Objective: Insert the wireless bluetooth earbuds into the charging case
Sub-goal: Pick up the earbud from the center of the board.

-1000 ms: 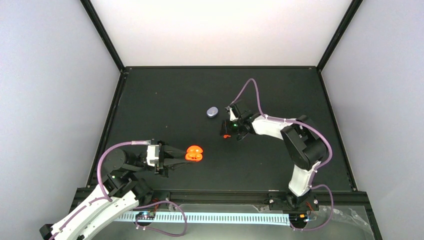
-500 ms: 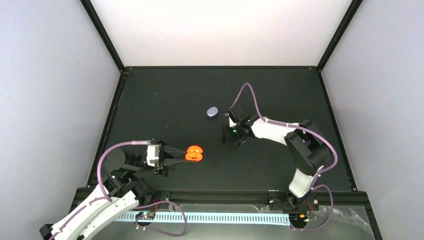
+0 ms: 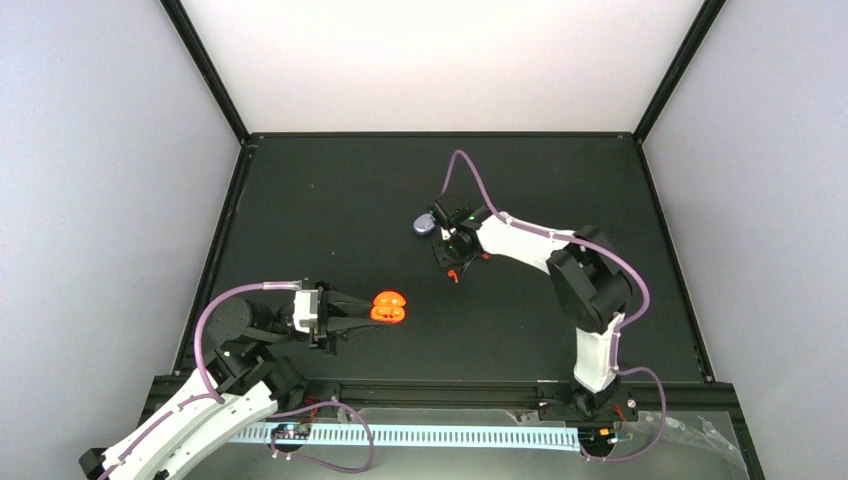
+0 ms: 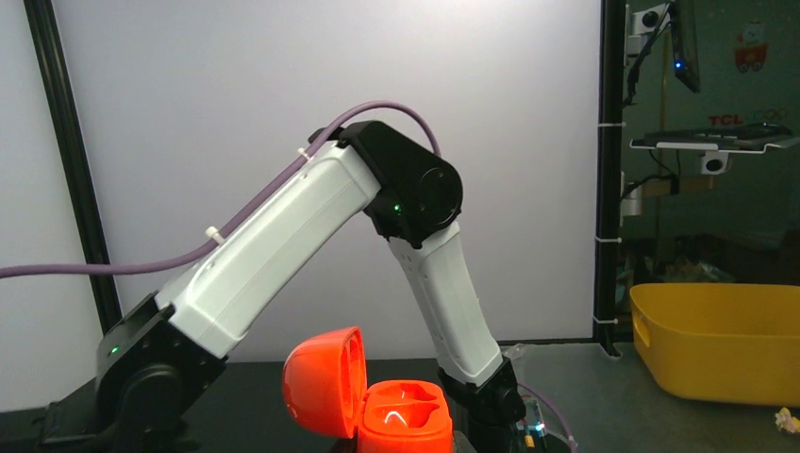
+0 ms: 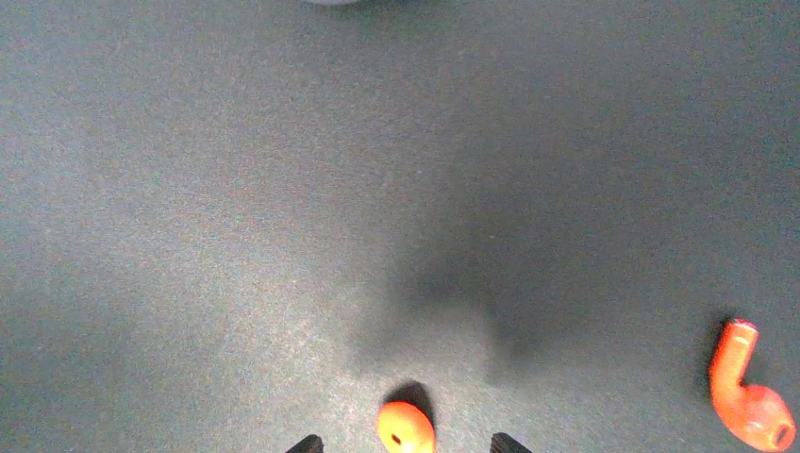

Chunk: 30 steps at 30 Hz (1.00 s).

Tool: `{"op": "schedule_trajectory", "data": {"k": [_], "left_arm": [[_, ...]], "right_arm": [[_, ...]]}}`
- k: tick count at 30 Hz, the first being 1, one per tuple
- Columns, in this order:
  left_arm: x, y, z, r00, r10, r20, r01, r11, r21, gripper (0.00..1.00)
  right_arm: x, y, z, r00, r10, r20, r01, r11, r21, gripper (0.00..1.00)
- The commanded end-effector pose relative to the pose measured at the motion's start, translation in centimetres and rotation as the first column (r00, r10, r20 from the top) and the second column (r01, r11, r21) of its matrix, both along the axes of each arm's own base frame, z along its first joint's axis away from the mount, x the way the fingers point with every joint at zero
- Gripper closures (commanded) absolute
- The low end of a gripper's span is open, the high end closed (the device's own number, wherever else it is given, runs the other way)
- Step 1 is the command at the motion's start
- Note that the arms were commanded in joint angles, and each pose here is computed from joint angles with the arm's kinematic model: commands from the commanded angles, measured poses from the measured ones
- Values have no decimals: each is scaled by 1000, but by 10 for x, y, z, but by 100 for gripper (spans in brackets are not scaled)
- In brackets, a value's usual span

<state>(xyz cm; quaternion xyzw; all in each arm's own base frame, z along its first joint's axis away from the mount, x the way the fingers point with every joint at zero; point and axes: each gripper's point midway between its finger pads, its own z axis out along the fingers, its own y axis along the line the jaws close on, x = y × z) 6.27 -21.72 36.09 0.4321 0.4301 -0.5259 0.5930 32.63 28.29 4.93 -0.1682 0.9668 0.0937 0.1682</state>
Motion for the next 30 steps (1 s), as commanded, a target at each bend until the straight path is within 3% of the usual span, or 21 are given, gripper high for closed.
{"op": "schedule_trajectory", "data": {"k": [1, 30], "left_arm": [[-6, 3, 4, 1000, -9, 24, 9, 1000, -11, 98], [-6, 4, 5, 1000, -5, 29, 5, 1000, -14, 98]], "right_arm": [[-4, 0, -10, 999, 46, -16, -47, 992, -114, 55], [-13, 5, -40, 995, 72, -69, -83, 982, -170, 67]]}}
